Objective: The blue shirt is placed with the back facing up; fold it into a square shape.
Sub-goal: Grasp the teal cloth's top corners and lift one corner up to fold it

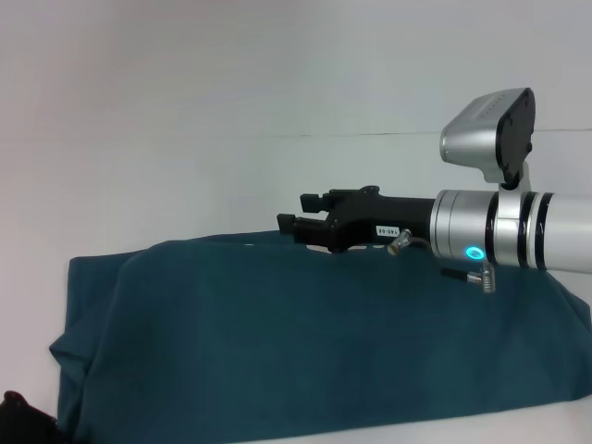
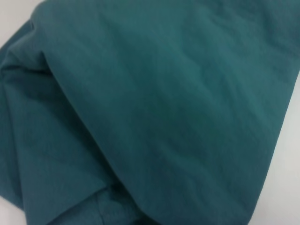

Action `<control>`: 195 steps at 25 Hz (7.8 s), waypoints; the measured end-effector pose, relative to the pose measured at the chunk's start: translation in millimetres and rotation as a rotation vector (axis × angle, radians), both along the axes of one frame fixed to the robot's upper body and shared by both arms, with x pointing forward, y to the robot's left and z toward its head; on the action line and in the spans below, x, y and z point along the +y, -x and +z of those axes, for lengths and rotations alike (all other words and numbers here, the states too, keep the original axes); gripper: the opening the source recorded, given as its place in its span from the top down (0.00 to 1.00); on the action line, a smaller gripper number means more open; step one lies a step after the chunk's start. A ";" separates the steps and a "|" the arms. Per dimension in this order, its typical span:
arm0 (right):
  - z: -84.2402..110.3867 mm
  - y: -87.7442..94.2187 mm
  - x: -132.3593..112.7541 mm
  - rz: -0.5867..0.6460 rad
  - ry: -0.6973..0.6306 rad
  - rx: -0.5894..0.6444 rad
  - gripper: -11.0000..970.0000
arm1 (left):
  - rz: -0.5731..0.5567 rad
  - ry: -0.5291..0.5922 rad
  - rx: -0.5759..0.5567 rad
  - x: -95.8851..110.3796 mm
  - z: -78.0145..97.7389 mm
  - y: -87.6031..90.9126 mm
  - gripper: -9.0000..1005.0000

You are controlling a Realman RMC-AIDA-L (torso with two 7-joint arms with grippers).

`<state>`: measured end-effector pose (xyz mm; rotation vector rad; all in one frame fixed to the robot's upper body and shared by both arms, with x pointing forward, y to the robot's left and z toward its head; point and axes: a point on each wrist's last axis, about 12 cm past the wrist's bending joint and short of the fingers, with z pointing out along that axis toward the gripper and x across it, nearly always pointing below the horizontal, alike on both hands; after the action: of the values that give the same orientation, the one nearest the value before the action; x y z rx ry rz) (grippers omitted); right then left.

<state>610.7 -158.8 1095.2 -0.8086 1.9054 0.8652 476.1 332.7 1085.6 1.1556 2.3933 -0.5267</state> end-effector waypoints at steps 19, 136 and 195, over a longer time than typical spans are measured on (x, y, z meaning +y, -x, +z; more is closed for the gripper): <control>-24.2 11.6 -4.5 0.019 0.078 0.071 0.93 | 0.033 0.142 -0.135 6.9 36.6 -2.1 0.94; -29.7 24.4 5.8 0.091 0.063 0.144 0.99 | -0.027 0.067 -0.108 -16.7 31.7 -23.8 0.94; -23.8 23.1 4.3 0.061 0.040 0.205 0.98 | 0.146 0.048 0.085 -3.2 47.4 -17.1 0.47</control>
<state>587.6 -154.5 1071.4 -0.8326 2.0912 0.9826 493.2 329.5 1133.0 0.9475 2.4992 -0.5924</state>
